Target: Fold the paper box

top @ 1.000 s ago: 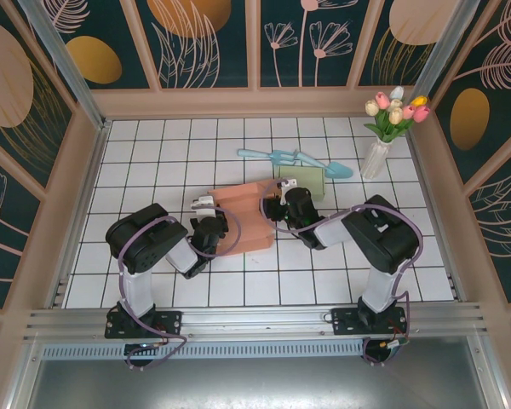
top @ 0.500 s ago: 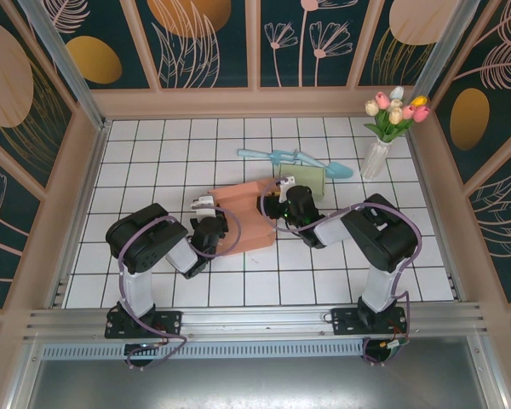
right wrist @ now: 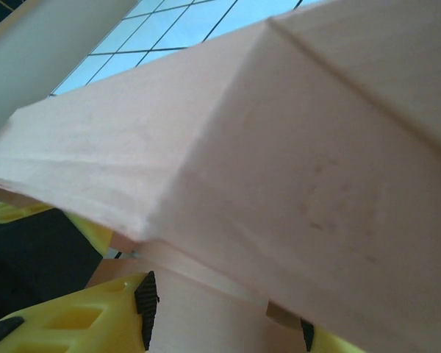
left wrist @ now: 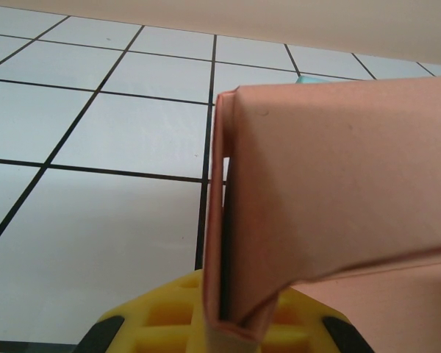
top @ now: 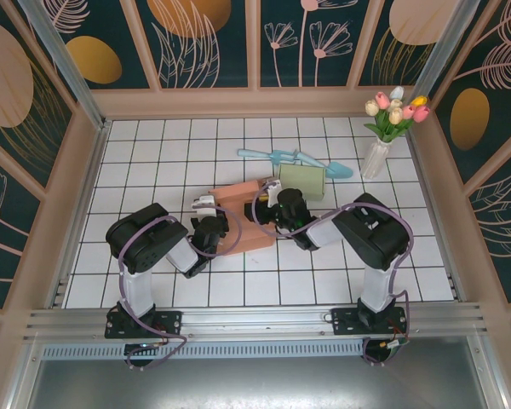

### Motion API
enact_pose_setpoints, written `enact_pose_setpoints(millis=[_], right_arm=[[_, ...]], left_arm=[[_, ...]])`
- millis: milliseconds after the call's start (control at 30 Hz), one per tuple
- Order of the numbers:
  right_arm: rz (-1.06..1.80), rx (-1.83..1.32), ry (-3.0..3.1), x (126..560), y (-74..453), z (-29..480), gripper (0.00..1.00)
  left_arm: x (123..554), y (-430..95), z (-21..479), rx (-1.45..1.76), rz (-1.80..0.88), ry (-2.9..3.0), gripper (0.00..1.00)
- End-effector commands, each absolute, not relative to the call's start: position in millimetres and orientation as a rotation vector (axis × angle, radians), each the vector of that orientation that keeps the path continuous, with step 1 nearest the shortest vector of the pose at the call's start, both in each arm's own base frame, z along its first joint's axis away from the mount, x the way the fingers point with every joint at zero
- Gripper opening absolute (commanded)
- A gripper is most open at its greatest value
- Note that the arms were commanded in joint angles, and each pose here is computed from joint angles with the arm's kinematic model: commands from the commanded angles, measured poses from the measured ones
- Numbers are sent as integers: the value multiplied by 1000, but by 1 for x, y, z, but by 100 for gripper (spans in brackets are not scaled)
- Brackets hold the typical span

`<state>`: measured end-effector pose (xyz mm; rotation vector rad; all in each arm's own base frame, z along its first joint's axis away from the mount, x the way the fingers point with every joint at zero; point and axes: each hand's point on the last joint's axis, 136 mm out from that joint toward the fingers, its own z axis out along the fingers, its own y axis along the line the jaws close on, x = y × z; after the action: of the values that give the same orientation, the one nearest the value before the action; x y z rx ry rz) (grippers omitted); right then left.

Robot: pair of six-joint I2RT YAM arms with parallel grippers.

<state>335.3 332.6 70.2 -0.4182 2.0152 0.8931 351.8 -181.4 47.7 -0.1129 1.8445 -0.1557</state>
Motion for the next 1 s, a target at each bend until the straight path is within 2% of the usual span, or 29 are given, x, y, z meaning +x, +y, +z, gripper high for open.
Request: enact_pose_setpoints(millis=[0, 233, 467, 767, 967], right_arm=[[935, -416, 1994, 337, 342, 74, 55], [813, -421, 2011, 331, 323, 80, 55], [515, -450, 2049, 309, 283, 83, 56], [334, -415, 2042, 288, 249, 118, 56], [94, -382, 2020, 303, 200, 131, 59]], left_arm=[[347, -186, 25, -46, -133, 1924, 0], [347, -185, 25, -60, -128, 1922, 0], [347, -186, 25, -49, -132, 1924, 0], [342, -185, 29, -46, -159, 1907, 0], [338, -191, 33, 5, -211, 1893, 0]])
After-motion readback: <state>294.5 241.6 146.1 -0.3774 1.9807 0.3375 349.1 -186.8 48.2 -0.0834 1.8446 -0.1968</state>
